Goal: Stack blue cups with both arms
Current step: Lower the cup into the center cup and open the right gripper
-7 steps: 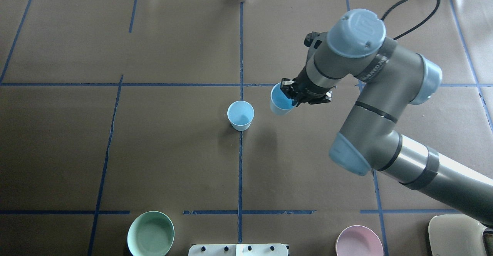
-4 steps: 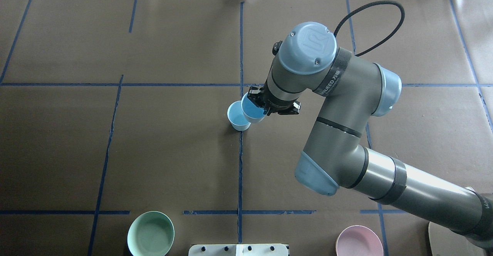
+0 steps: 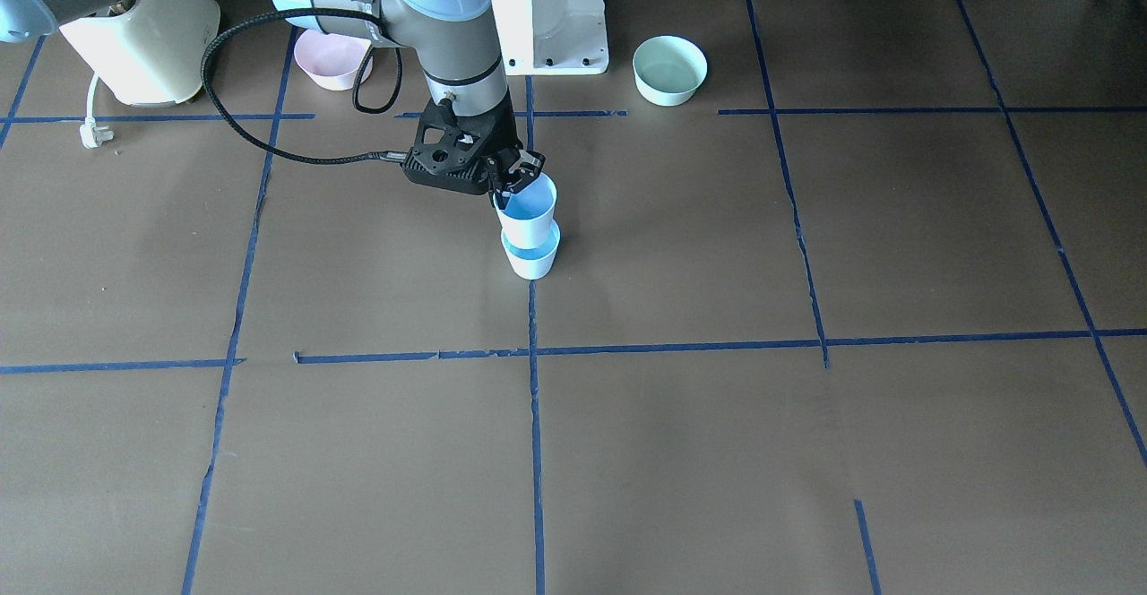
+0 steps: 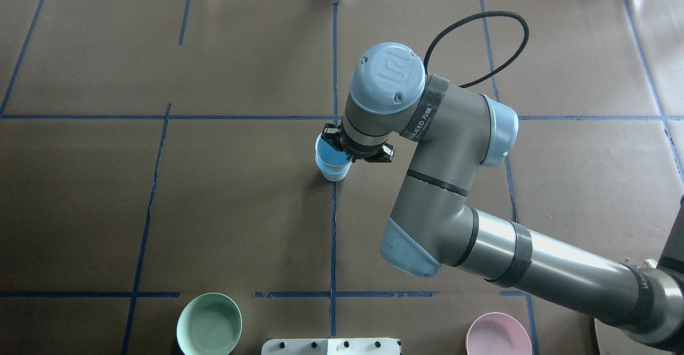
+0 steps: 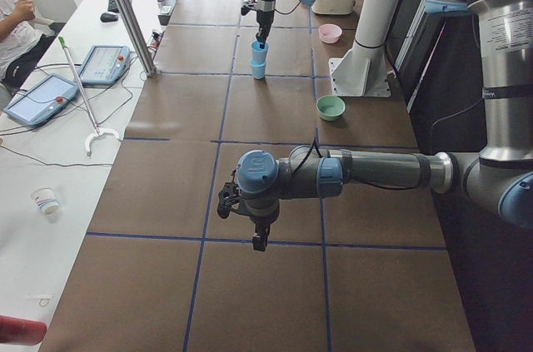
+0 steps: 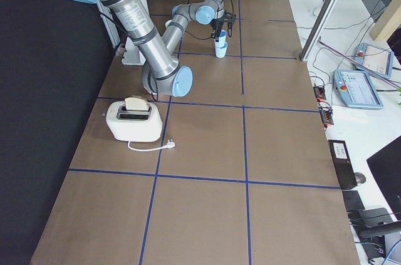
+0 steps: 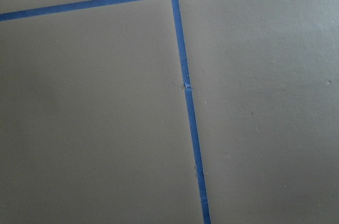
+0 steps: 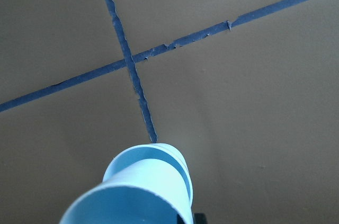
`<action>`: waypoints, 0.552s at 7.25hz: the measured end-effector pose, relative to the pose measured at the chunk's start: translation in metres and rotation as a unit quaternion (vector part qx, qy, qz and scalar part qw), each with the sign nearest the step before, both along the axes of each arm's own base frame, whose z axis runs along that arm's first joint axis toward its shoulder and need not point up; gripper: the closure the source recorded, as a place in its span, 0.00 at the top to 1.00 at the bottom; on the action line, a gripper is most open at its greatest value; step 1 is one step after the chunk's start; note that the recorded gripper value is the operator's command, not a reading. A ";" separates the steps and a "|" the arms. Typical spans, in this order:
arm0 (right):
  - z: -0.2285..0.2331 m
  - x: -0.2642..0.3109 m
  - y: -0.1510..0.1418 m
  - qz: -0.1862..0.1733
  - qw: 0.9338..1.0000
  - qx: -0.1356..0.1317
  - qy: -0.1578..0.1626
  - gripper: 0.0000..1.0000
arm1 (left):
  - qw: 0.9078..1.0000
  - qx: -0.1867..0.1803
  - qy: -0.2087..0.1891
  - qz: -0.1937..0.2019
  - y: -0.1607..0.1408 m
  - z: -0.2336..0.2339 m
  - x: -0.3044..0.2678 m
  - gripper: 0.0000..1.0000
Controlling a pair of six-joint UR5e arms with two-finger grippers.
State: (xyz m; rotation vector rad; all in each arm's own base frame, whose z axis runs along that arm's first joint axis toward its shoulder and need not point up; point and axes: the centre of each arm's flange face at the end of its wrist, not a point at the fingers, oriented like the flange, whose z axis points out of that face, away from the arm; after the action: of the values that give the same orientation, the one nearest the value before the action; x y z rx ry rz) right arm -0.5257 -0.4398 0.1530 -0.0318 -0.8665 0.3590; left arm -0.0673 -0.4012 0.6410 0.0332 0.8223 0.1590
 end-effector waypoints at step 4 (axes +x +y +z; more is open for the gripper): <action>0.003 0.001 -0.007 -0.005 1.000 0.023 0.010 1.00 | 1.000 0.000 -0.001 0.000 -0.001 0.000 0.000 1.00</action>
State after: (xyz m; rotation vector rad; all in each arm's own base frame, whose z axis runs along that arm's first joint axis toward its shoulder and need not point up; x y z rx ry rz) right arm -0.5247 -0.4471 0.1562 0.0105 -0.8536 0.3282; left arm -0.0674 -0.4018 0.6410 0.0329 0.8211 0.1581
